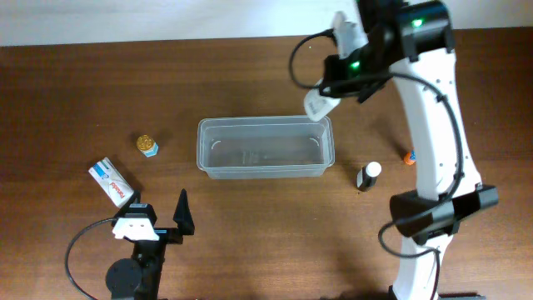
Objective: Pack container
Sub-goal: 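Carry the spray bottle left into the clear container's right end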
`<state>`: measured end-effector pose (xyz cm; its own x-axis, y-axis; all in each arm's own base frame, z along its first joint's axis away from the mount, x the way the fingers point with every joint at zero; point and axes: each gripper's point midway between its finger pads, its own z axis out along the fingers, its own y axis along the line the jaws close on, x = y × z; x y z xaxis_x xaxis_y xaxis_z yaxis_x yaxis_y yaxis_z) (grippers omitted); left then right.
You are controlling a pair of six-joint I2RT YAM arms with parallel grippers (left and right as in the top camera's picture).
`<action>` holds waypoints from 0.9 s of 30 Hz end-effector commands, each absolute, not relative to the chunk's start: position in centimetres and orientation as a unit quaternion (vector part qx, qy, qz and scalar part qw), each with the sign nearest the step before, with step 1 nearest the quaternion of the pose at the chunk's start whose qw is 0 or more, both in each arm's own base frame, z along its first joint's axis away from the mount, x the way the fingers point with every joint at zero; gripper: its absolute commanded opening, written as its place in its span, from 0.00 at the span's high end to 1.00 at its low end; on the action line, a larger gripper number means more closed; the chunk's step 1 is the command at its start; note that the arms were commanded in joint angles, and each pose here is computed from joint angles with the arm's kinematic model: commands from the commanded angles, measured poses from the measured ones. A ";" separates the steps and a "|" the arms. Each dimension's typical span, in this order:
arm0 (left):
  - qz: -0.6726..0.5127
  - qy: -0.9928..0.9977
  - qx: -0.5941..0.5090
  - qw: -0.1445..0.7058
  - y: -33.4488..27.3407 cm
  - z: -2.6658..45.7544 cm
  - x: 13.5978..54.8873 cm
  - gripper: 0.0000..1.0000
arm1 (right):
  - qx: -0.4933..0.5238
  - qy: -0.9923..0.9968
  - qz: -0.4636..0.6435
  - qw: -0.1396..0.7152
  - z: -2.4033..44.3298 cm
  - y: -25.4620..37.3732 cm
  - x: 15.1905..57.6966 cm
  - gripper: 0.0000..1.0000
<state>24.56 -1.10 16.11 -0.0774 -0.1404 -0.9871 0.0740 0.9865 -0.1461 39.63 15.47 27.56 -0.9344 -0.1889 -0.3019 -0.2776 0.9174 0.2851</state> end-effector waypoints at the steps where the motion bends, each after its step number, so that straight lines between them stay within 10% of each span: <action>1: -0.071 0.729 -0.021 0.680 -0.9 16.0 24.6 0.01 | -0.111 0.981 0.114 0.114 26.3 16.3 38.1 0.91; 27: -0.071 0.729 -0.021 0.680 -0.9 16.0 24.6 0.01 | 0.011 0.996 -0.004 0.088 17.2 16.8 39.2 0.91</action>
<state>24.56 -1.09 16.11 -0.0773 -0.1404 -0.9871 0.0736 0.9865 -0.1461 39.19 16.78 17.42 -0.9870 -0.0209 -0.1591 -0.0222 0.9997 0.0067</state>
